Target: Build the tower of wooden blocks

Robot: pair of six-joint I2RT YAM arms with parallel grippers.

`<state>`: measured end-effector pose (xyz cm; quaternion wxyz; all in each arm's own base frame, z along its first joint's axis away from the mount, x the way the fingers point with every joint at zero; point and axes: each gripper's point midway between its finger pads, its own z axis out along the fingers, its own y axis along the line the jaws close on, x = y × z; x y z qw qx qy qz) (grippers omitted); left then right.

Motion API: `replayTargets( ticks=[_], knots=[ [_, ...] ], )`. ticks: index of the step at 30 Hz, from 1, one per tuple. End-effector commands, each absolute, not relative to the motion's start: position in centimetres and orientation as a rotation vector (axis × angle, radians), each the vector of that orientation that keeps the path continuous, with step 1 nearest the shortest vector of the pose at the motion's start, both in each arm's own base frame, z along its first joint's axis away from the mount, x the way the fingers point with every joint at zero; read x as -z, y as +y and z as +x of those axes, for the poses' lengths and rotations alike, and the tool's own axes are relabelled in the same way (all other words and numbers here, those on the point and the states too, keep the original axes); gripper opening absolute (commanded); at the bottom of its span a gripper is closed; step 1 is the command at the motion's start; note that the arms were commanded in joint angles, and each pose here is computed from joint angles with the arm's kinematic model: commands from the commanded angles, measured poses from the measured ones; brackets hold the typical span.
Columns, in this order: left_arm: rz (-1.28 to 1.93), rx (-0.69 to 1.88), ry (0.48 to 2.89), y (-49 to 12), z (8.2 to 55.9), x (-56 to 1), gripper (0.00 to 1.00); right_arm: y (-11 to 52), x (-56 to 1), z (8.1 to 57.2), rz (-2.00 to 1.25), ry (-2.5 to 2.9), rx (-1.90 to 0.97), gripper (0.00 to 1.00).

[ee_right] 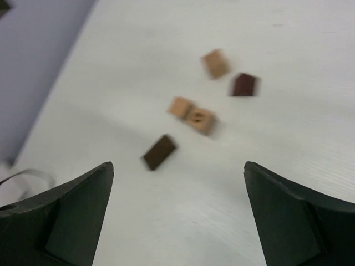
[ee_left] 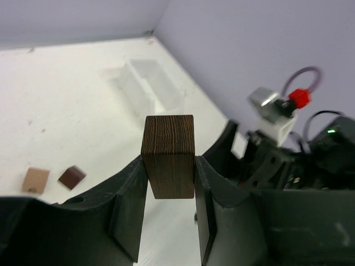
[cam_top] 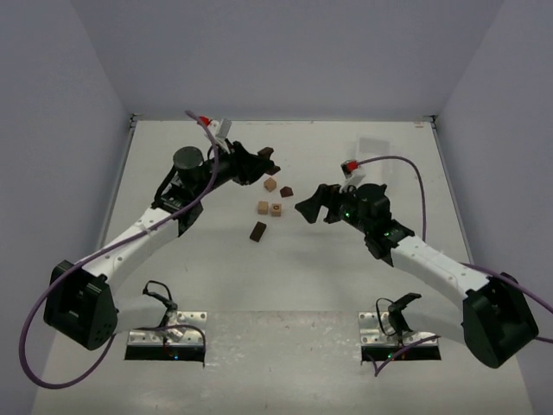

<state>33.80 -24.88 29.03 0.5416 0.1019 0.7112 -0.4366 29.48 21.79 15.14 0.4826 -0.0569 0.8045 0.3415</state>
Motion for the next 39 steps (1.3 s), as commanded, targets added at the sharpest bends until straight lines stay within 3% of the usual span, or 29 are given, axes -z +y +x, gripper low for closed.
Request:
replayTargets(
  ticks=[1, 7, 11, 16, 25, 30, 39],
  knots=[
    [0.353, 0.738, 1.917, -28.0, 34.9, -24.0, 0.00, 8.5, -10.2, 30.2, 0.204, 2.111, -0.107, 0.99],
    [0.614, 0.404, 2.114, -31.5, 34.6, -18.5, 0.00, 2.7, -8.2, 29.6, 0.408, 2.134, 0.068, 0.99],
    [0.827, 0.420, 2.104, -33.1, 34.1, -17.3, 0.00, 1.9, -7.9, 29.4, 0.437, 2.144, 0.058, 0.99],
    [0.974, 0.211, 2.218, -34.1, 34.4, -13.7, 0.00, 2.4, -7.5, 29.2, 0.406, 2.164, 0.030, 0.99],
    [1.195, 0.272, 2.330, -37.3, 32.6, -7.5, 0.00, 2.8, -8.0, 29.1, 0.388, 2.126, -0.018, 0.99],
    [1.338, 0.406, 2.298, -38.5, 30.8, -7.2, 0.03, 2.7, -8.0, 28.9, 0.381, 2.121, -0.019, 0.99],
    [1.455, 0.348, 2.323, -38.0, 29.8, -4.4, 0.07, 1.9, -8.3, 28.6, 0.407, 2.087, 0.017, 0.99]
  ],
)
